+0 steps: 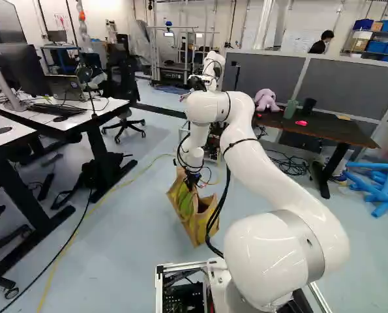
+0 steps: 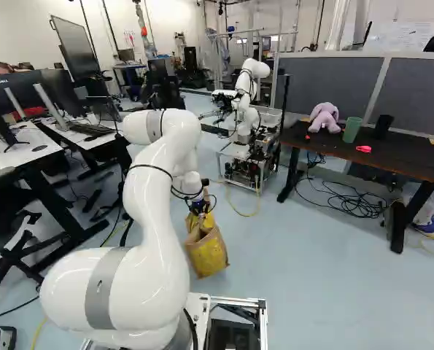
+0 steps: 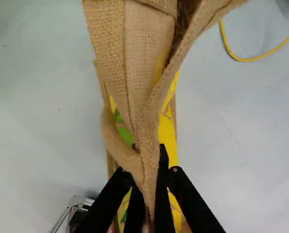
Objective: Pick up the bag on the ground and place it on the table
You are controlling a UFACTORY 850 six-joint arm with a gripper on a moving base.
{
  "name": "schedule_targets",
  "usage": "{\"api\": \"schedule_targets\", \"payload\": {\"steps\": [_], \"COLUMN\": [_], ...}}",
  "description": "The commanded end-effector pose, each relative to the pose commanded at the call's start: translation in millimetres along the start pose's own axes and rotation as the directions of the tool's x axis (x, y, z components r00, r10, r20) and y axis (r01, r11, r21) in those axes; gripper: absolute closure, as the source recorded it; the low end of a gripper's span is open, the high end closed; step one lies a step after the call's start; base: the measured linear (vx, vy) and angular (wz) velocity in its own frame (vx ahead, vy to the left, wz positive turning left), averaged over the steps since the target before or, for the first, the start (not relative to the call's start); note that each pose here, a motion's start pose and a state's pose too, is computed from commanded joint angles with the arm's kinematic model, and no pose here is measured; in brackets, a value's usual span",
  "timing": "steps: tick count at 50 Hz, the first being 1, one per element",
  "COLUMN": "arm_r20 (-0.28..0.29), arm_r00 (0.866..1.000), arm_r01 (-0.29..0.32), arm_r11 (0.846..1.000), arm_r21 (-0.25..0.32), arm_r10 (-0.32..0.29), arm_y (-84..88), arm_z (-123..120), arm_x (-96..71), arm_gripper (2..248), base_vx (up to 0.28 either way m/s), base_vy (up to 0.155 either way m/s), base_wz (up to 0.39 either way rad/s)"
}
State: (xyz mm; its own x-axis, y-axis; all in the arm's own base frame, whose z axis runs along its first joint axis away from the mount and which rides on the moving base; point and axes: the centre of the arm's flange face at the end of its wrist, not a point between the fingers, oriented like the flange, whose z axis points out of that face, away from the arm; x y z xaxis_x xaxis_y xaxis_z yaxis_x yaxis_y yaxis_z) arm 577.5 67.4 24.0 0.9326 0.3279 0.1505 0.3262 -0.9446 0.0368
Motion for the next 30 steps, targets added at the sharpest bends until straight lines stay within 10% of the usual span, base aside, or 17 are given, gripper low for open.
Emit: {"api": "schedule_targets", "payload": {"steps": [30], "arm_r20": [0.049], "arm_r00": [0.998], "arm_r01": [-0.025], "arm_r11": [1.000], "arm_r21": [0.007], "arm_r10": [0.025], "arm_y": [3.3], "arm_z": [-53.9], "arm_x": [-48.3], "arm_gripper": [228], "base_vx": [0.000], "base_vy": [0.000], "base_wz": [0.000]}}
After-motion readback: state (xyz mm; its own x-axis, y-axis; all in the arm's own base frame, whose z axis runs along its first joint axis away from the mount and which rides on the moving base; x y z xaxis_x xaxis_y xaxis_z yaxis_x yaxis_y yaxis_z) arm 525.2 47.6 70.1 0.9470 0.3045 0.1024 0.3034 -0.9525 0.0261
